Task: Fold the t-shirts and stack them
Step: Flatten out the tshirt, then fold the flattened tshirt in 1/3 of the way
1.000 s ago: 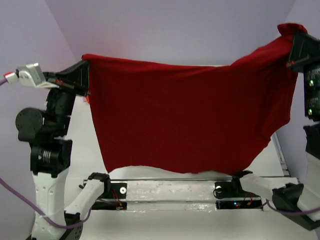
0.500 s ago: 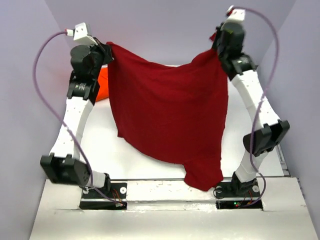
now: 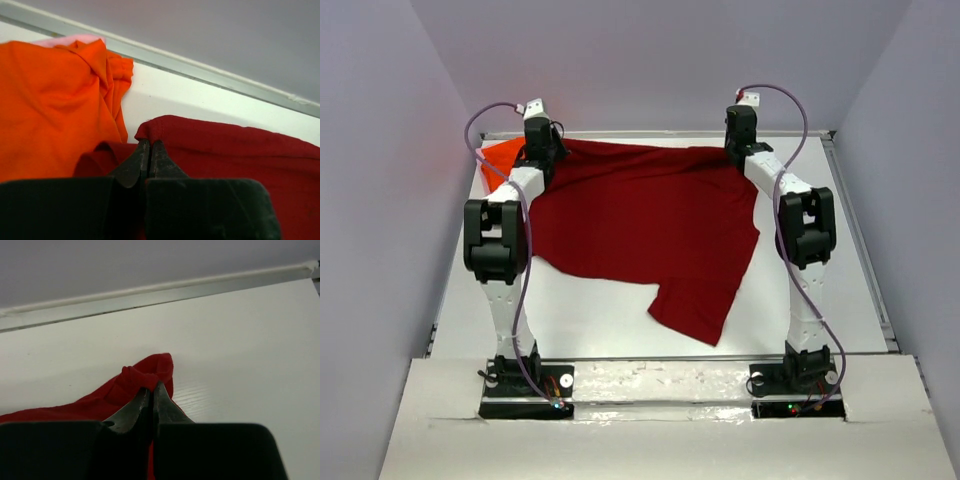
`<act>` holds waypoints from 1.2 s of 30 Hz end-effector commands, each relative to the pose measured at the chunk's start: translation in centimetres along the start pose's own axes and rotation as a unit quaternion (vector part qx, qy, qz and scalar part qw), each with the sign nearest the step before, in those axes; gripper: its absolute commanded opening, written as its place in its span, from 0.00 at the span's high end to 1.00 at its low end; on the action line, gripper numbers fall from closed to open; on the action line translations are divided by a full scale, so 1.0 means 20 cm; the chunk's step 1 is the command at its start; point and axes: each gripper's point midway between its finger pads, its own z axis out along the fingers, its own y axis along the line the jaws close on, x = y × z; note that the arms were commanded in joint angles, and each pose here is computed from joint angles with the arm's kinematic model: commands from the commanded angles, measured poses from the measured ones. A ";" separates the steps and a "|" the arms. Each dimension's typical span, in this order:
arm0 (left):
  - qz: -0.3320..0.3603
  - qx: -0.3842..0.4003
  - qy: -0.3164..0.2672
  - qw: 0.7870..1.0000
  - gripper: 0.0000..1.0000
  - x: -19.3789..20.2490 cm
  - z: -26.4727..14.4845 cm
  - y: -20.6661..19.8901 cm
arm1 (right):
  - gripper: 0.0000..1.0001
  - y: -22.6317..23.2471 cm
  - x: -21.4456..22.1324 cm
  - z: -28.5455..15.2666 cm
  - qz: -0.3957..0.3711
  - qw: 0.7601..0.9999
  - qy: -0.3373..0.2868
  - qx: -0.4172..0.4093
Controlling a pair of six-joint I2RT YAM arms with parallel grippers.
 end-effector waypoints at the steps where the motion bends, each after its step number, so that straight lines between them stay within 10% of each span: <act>1: 0.004 0.031 -0.082 0.996 1.00 -0.28 0.07 -0.10 | 1.00 -0.04 -0.14 0.11 0.042 0.998 -0.053 0.004; 13: 0.009 0.035 -0.047 0.998 1.00 -0.10 0.19 -0.04 | 1.00 0.04 -0.06 0.11 0.047 0.998 -0.023 -0.044; 36: -0.018 0.005 -0.010 1.000 1.00 0.04 -0.27 0.12 | 1.00 -0.15 0.13 -0.49 0.081 0.994 0.043 -0.061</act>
